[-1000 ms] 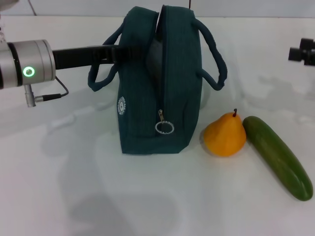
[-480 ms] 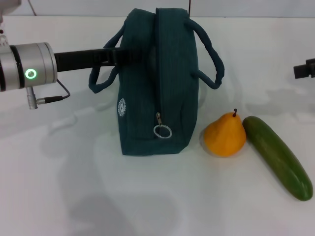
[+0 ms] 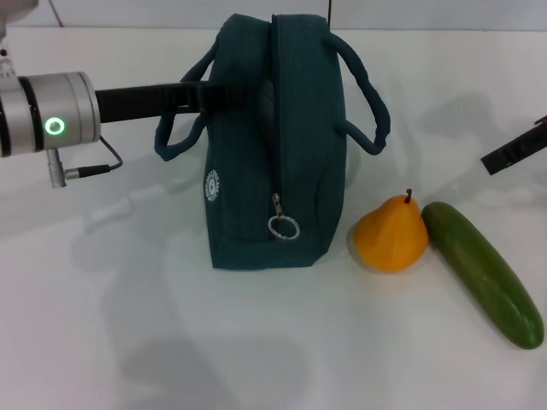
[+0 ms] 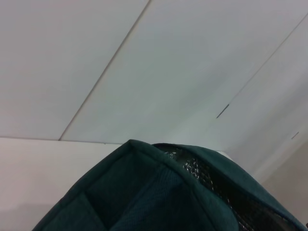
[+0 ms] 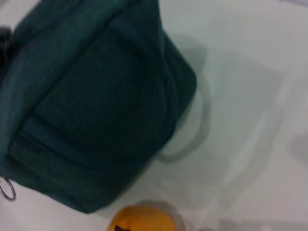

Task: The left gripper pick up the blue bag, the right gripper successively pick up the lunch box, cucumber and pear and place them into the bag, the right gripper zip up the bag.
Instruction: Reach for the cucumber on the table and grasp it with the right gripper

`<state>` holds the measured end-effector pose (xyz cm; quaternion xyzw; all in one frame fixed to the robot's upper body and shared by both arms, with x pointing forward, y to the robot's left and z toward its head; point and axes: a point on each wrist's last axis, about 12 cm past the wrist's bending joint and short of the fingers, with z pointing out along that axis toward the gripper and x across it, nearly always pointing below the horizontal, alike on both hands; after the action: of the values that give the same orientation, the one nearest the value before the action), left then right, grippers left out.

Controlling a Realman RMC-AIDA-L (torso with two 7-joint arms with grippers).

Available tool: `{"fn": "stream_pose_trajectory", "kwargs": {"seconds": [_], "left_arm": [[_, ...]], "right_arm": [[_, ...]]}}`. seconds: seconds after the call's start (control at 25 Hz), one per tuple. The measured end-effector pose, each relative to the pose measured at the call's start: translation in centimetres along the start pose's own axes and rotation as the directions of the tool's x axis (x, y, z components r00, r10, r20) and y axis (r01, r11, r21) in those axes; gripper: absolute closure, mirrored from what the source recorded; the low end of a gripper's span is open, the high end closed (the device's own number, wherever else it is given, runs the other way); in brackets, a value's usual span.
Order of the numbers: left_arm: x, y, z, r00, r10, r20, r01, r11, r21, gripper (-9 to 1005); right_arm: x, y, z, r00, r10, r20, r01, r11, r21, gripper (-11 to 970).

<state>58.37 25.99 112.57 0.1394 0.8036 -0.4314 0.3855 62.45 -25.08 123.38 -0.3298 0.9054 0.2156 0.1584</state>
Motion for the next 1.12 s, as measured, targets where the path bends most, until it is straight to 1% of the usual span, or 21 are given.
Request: {"fn": "stream_pose_trajectory", "kwargs": {"seconds": [0.12,0.28,0.4,0.52,0.72,0.96,1.12], "left_arm": [[0.0,0.0,0.0,1.0,0.002,0.0,-0.002,1.0,0.0,958],[0.0,0.0,0.0,1.0,0.01,0.0,-0.01,1.0,-0.001,958],[0.1,0.0,-0.1,1.0,0.009,0.0,-0.009,1.0,-0.002,958],[0.2,0.1,0.0,1.0,0.004,-0.002,-0.004,1.0,0.0,958],[0.3,0.1,0.0,1.0,0.004,-0.002,-0.004,1.0,0.002,958],[0.2,0.0,0.1,1.0,0.004,0.0,-0.004,1.0,0.004,958],[0.2,0.0,0.2,1.0,0.004,0.0,-0.004,1.0,0.007,958]], "right_arm": [[-1.5,1.4,0.7,0.997,-0.029,-0.065,0.031,0.999,0.023,100],[-2.7,2.9,1.9,0.988,-0.062,-0.138,0.07,0.996,0.052,100],[-3.2,4.0,3.0,0.975,-0.087,-0.206,0.104,0.992,0.073,101],[-3.1,5.0,4.3,0.952,-0.104,-0.288,0.138,0.985,0.1,101],[-2.6,5.0,5.1,0.945,-0.09,-0.315,0.129,0.986,0.106,102],[-1.4,4.5,6.4,0.936,-0.049,-0.349,0.082,0.993,0.081,103],[-1.1,4.4,7.0,0.933,-0.038,-0.359,0.07,0.994,0.078,103]]}}
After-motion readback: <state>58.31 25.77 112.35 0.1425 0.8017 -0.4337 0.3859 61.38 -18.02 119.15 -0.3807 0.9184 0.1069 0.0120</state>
